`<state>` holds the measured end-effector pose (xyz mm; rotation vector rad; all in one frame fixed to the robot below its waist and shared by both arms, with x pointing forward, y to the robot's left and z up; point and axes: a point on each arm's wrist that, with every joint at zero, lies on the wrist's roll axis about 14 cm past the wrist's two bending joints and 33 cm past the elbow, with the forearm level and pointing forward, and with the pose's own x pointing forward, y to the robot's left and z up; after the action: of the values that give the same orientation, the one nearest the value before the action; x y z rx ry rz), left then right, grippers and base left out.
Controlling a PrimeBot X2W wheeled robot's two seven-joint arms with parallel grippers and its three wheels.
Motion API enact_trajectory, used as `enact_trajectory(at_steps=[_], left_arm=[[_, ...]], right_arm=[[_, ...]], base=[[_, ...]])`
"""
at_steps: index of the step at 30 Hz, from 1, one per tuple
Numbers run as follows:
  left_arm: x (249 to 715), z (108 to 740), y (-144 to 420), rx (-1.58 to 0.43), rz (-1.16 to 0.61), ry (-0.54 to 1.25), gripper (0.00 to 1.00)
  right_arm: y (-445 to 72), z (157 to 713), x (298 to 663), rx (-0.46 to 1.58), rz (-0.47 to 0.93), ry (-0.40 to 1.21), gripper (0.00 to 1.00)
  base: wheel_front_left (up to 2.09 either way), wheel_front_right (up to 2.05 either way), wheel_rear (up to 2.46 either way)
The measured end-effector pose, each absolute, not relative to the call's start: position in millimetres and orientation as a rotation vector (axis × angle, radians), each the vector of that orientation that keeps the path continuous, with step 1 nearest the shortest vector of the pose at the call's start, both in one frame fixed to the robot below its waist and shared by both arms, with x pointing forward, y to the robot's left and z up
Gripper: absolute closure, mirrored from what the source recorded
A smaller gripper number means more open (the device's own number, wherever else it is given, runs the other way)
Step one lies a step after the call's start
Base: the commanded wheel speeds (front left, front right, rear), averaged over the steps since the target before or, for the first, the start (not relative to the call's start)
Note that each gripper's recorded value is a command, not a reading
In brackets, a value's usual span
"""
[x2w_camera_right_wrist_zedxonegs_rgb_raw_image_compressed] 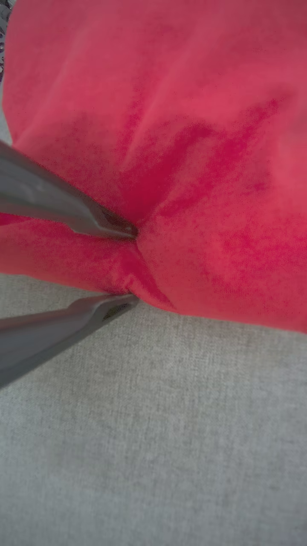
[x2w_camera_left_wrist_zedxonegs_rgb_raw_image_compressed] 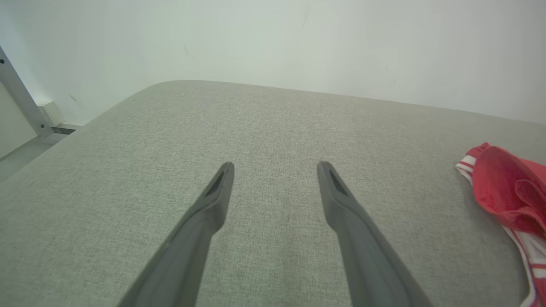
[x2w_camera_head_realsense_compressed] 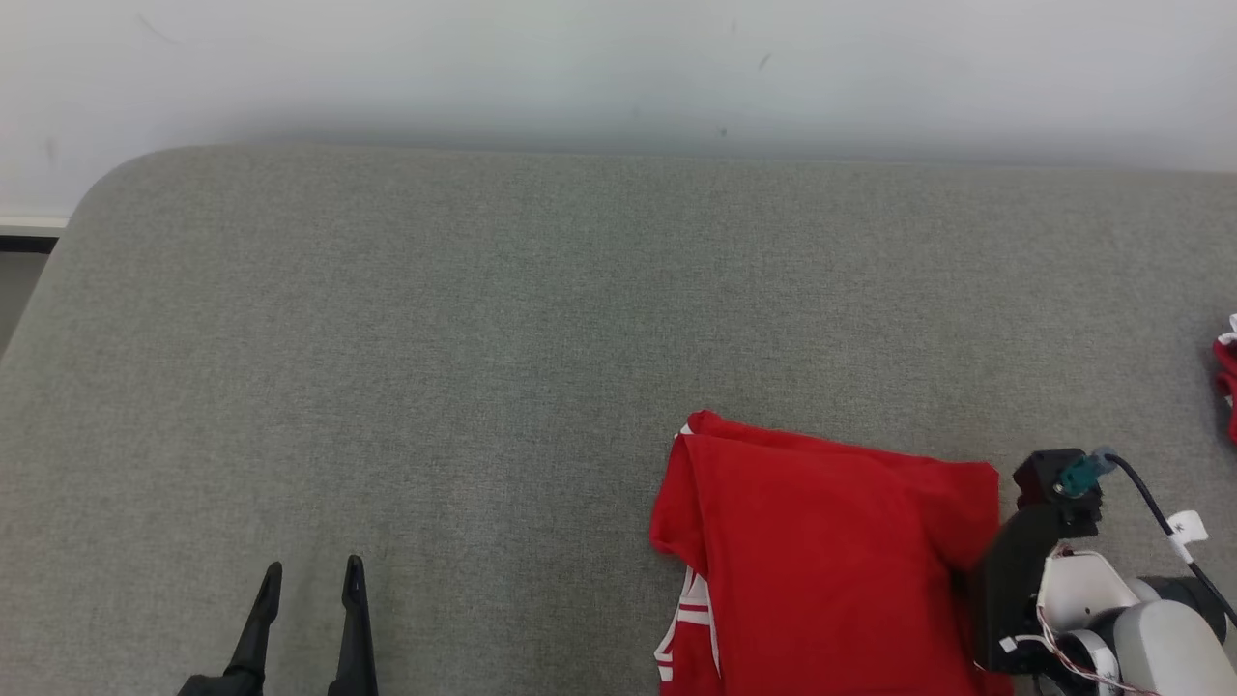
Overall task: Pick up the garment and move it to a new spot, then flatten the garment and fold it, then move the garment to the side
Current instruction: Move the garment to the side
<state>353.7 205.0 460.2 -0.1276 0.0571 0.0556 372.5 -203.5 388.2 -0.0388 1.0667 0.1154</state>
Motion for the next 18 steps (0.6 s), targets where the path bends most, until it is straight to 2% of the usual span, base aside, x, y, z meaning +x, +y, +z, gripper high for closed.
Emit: enact_trajectory(at_steps=[5,12,18], left_arm=[[364,465,200,-0.127,0.040,0.040,0.00],[387,474,181,-0.131,-0.022,0.005,0.00],[405,473,160,-0.139,-0.088,0.000,0.00]], right_arm=[[-213,405,404,-0.145,0.102,0.971,1.00],[-224,458,461,-0.232,0.084,0.828,1.00],[-262,488,477,-0.281,-0.003,0.817,1.00]], base=[[0.00,0.00,0.00],[0.00,0.00,0.00],[0.00,0.00,0.00]])
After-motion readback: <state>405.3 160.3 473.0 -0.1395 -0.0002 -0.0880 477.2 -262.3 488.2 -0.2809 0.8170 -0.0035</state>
